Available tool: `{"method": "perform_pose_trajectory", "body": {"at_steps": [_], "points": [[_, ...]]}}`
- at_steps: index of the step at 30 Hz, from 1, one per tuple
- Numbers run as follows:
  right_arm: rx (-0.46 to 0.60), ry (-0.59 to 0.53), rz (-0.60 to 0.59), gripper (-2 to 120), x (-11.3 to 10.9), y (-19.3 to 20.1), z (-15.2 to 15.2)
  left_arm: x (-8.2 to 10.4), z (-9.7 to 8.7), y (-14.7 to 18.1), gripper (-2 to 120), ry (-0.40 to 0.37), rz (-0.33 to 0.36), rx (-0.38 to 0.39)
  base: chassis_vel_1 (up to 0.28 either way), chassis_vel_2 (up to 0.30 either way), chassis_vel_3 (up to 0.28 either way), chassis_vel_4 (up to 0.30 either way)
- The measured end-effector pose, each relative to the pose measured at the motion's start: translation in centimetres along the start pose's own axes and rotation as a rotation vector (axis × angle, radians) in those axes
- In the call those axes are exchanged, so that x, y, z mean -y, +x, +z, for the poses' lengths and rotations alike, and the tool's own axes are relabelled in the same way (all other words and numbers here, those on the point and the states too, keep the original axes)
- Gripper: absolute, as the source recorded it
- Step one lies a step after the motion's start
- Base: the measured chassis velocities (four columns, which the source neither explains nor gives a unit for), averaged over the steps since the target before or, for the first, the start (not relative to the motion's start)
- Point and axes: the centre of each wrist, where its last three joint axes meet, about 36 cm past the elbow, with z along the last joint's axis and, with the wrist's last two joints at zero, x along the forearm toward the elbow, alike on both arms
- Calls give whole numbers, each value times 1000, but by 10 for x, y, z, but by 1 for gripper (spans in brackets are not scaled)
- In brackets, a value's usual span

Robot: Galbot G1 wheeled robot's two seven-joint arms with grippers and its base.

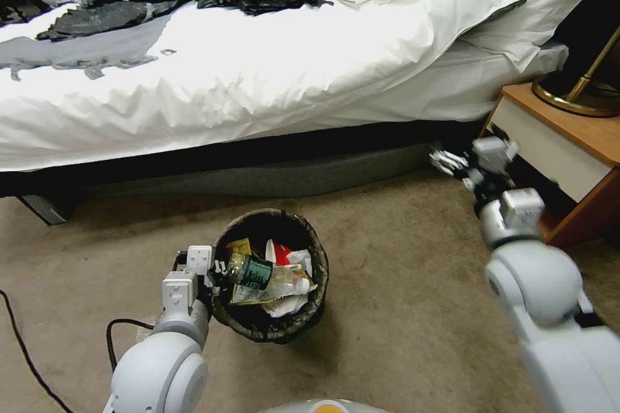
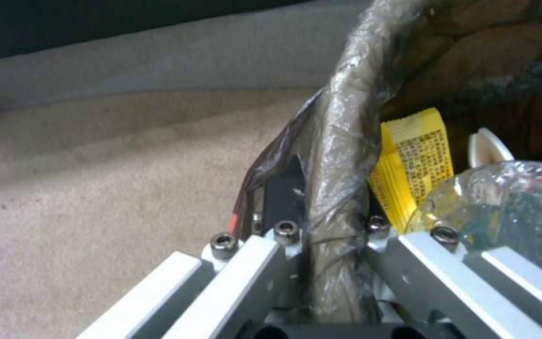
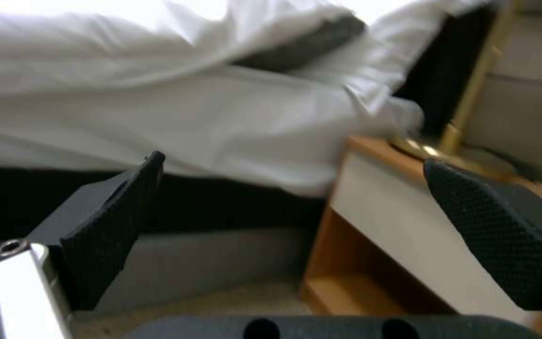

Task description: Pick up the trash bin, then pick up the garbage from the floor and place it into the trash bin.

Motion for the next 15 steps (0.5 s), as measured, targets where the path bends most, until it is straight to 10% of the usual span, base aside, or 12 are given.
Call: {"method": "perform_pose_trajectory", "body": {"at_steps": [15], "points": [[-70, 14, 130, 100, -2, 48, 45, 0, -3, 4, 0, 31, 17, 14, 0, 0, 0, 0]]}}
